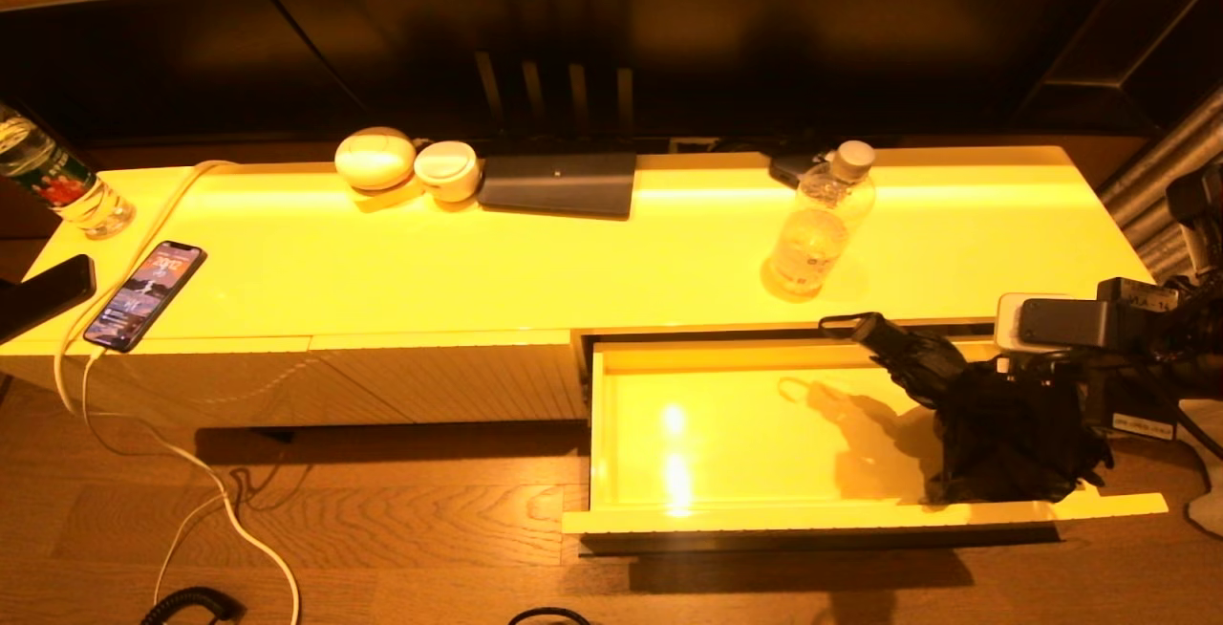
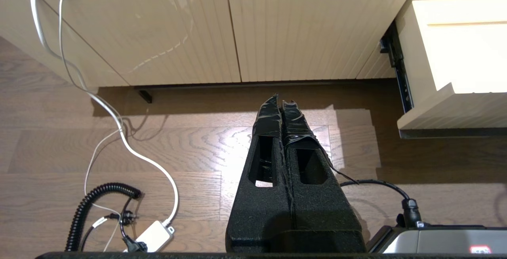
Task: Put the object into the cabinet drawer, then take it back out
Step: Put the umbrella in the drawer
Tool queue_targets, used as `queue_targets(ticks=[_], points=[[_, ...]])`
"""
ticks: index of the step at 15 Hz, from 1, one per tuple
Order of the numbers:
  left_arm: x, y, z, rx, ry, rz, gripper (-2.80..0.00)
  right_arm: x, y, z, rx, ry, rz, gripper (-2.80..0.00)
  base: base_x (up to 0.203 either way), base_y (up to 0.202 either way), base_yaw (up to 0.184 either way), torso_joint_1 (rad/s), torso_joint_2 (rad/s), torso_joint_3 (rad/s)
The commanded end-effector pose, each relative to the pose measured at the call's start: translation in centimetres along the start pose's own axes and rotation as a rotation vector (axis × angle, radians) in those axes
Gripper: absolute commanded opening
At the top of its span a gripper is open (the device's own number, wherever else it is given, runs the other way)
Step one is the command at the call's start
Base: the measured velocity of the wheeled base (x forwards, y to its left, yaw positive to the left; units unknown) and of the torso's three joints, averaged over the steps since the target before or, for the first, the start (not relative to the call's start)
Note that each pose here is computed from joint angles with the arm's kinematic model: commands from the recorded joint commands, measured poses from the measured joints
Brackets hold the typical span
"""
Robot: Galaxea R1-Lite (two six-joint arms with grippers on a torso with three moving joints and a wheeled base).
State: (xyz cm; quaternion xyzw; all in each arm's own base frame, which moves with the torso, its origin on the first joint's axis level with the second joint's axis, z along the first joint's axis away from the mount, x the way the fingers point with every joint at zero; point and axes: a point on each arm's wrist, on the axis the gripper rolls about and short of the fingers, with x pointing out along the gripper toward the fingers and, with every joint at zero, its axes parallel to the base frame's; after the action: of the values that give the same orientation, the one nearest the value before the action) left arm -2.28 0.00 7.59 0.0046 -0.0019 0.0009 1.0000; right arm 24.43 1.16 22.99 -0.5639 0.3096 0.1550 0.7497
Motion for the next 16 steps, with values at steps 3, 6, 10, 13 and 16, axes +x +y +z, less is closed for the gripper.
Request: queue_targets(ticks=[3, 6, 10, 13, 16], points=[[0.0, 0.0, 0.0, 0.000, 0.002, 0.000, -2.80, 1.7, 0.2, -0.1, -0.105, -0.008, 0.039, -2.80, 0.000, 0.000, 0.000, 0.000, 0.00, 0.000], [0.0, 0.0, 0.0, 0.000, 0.001, 0.000, -2.80, 2.7, -0.1, -1.4, -0.164, -0.036, 0.070, -2.80, 0.000, 0.000, 0.000, 0.000, 0.00, 0.000], [0.0, 0.0, 0.0, 0.000, 0.001, 0.000, -2.80, 4.3, 0.4, -2.5, -0.163, -0.013, 0.126, -2.80, 0.000, 0.000, 0.000, 0.000, 0.00, 0.000], [0.0, 0.0, 0.0, 0.000, 0.001, 0.000, -2.80, 6.2, 1.0, -3.7, -0.211, -0.022, 0.162, -2.80, 0.000, 0.000, 0.000, 0.000, 0.00, 0.000], [0.0, 0.0, 0.0, 0.000, 0.001, 0.000, -2.80, 7.1, 1.0, -3.9, -0.208, -0.018, 0.174, -2.80, 0.000, 0.000, 0.000, 0.000, 0.00, 0.000]])
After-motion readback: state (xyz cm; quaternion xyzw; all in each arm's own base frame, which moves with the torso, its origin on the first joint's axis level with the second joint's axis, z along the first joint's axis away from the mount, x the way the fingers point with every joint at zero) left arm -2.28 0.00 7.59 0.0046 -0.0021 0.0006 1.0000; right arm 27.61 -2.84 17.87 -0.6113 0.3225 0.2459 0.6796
